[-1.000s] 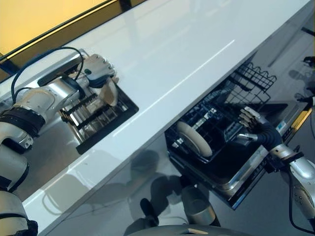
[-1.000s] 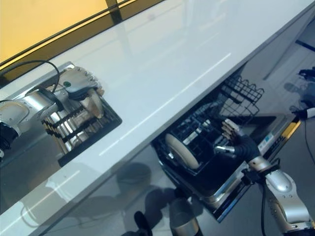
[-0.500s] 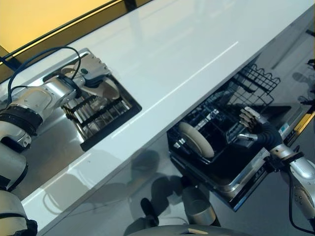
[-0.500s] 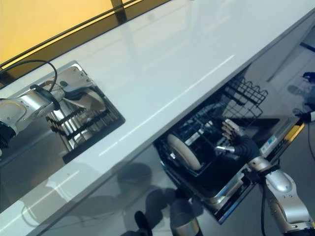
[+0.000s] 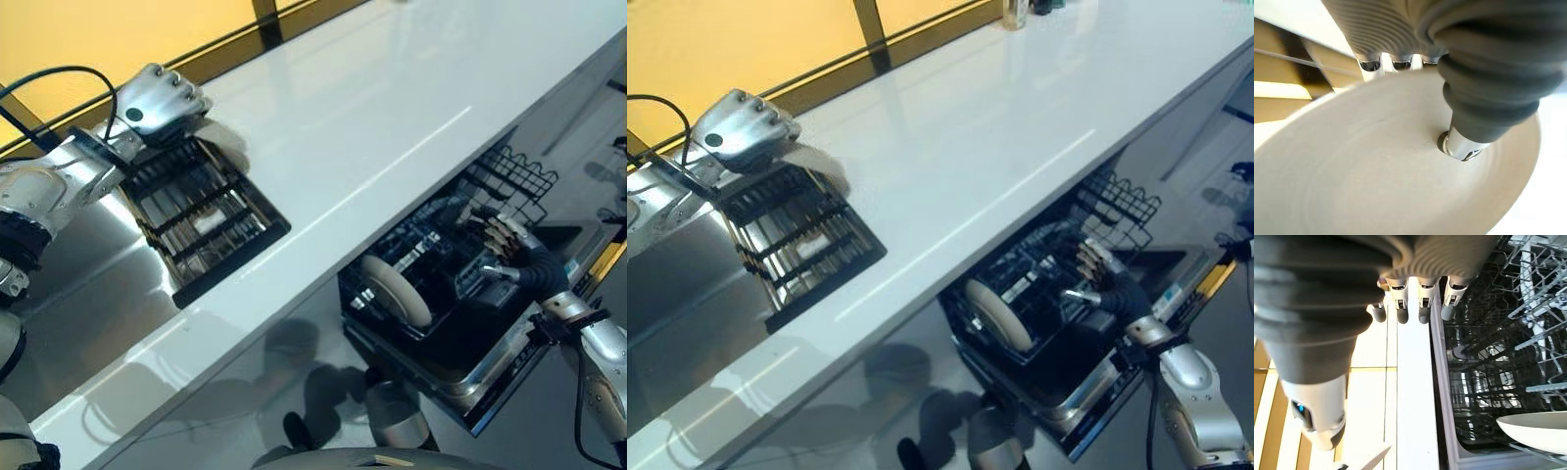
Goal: Pick up plates and place into dishwasher.
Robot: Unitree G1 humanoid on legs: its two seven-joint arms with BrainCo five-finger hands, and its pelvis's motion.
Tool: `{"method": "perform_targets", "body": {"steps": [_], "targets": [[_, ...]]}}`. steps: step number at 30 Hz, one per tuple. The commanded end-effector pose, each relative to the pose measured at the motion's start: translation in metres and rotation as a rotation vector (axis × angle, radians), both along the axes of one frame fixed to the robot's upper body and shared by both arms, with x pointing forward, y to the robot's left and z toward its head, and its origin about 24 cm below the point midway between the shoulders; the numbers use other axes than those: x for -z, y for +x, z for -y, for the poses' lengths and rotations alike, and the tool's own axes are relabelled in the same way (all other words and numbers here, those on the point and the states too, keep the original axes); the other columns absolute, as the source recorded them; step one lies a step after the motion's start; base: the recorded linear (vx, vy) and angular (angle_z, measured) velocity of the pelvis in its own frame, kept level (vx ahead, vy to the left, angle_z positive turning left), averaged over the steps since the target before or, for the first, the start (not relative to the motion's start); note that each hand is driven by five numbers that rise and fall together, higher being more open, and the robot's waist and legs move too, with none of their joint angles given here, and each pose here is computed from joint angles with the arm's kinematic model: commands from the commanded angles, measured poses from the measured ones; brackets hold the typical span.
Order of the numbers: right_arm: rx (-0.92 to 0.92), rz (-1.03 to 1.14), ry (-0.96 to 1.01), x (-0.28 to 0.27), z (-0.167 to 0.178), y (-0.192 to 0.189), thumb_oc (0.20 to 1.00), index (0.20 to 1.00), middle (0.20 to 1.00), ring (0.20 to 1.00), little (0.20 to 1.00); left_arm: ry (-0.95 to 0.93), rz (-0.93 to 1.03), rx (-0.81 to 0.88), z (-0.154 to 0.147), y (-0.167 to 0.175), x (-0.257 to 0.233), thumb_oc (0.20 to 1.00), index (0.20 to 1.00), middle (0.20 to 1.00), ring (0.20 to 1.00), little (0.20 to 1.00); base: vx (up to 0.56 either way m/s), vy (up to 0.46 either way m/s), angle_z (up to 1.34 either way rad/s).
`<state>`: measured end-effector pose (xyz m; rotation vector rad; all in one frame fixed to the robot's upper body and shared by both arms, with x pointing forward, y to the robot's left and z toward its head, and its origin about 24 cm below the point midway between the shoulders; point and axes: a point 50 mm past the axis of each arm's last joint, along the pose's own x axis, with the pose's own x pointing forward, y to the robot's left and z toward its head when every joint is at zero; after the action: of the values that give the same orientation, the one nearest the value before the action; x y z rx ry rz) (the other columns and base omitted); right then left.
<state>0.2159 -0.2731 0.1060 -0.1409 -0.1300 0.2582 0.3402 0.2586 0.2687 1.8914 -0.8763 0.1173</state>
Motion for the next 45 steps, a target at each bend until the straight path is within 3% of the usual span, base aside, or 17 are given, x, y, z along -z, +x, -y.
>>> {"method": "perform_targets", "body": {"steps": [1, 8, 15, 23, 33, 45], "targets": [[0.048, 0.138, 0.021, -0.018, 0.002, -0.005, 1.0, 1.0, 1.0, 1.0, 1.0, -0.237, 0.144, 0.019, -0.026, -0.02, -0.022, 0.2, 0.2, 0.2, 0.2, 0.2, -0.04, 0.014, 0.0], [0.125, 0.164, 0.029, -0.015, 0.001, -0.004, 1.0, 1.0, 1.0, 1.0, 1.0, -0.537, 0.104, 0.216, -0.016, -0.033, -0.014, 0.2, 0.2, 0.2, 0.2, 0.2, -0.05, 0.001, 0.02], [0.232, 0.319, -0.113, -0.032, -0.014, 0.005, 1.0, 1.0, 1.0, 1.0, 1.0, -0.896, -0.088, 0.536, 0.027, -0.045, 0.008, 0.2, 0.2, 0.2, 0.2, 0.2, -0.09, -0.002, 0.0], [0.171, 0.36, -0.007, -0.036, -0.03, 0.015, 1.0, 1.0, 1.0, 1.0, 1.0, -1.313, -0.356, 0.873, 0.074, -0.058, 0.042, 0.2, 0.2, 0.2, 0.2, 0.2, -0.05, -0.005, -0.04], [-0.103, 0.349, 0.242, -0.047, -0.056, 0.026, 1.0, 1.0, 1.0, 1.0, 1.0, -1.519, -0.558, 1.04, 0.103, -0.059, 0.063, 0.2, 0.2, 0.2, 0.2, 0.2, -0.03, -0.018, -0.06], [-0.231, 0.405, 0.238, -0.077, -0.104, 0.052, 1.0, 1.0, 1.0, 1.0, 1.0, -1.568, -0.713, 1.13, 0.137, -0.057, 0.069, 0.2, 0.2, 0.2, 0.2, 0.2, 0.0, -0.001, 0.0]]}}
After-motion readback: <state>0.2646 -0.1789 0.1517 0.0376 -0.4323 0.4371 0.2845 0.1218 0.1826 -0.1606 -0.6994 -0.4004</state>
